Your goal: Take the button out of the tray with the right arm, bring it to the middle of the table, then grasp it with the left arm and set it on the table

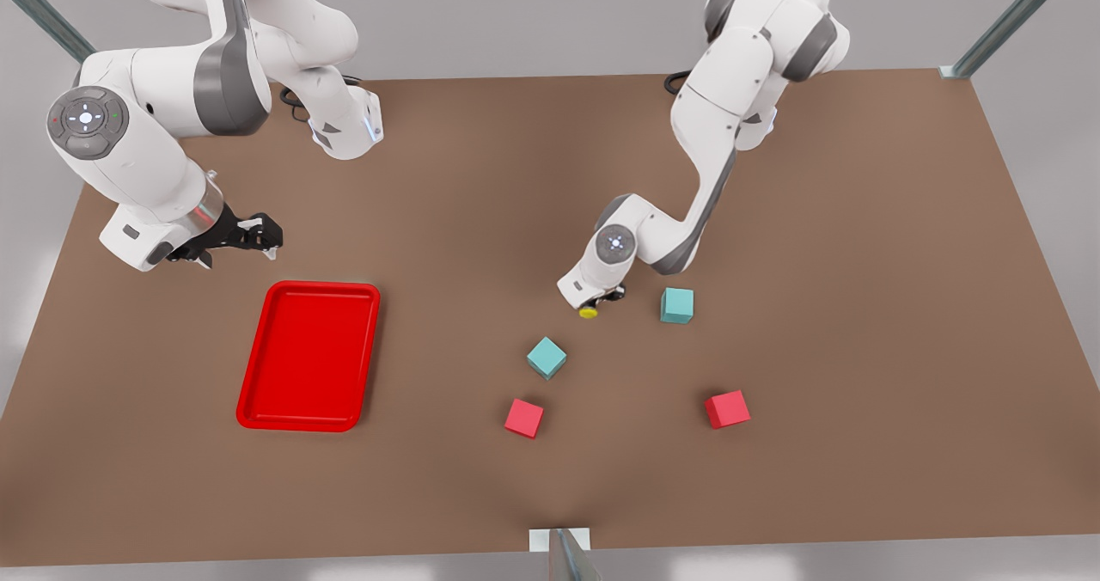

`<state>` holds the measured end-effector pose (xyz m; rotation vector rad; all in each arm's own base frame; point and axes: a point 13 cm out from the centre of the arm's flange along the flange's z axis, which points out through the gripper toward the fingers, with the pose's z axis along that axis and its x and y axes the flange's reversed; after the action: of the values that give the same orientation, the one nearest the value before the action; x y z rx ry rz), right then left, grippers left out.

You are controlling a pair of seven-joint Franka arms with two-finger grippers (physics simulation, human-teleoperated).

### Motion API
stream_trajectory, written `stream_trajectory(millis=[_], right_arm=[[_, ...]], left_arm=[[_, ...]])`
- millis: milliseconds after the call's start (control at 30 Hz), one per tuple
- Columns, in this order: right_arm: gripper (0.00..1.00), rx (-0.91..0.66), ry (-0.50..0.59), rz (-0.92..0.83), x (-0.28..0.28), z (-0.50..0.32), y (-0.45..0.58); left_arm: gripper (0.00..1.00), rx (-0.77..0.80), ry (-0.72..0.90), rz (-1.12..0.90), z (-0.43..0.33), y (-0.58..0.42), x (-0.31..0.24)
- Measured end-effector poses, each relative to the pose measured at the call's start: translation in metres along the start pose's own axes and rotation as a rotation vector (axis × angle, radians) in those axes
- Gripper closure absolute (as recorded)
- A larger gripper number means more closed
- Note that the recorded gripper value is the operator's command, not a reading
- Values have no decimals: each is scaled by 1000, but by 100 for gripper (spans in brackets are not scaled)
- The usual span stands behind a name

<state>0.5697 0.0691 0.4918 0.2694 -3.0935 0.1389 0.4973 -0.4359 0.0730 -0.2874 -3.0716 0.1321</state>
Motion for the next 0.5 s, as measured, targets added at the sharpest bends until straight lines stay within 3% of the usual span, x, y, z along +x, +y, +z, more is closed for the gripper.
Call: stream_trajectory(millis=[167, 300, 500], right_arm=[[0, 0, 0, -4, 0, 0, 0], [0, 1, 0, -6, 0, 0, 0], [0, 1, 0, -9, 0, 0, 0]], left_arm=[[52, -87, -60, 4, -53, 2, -24], [52, -287, -127, -55, -86, -8, -23], [52, -662, -323, -352, -84, 7, -12]])
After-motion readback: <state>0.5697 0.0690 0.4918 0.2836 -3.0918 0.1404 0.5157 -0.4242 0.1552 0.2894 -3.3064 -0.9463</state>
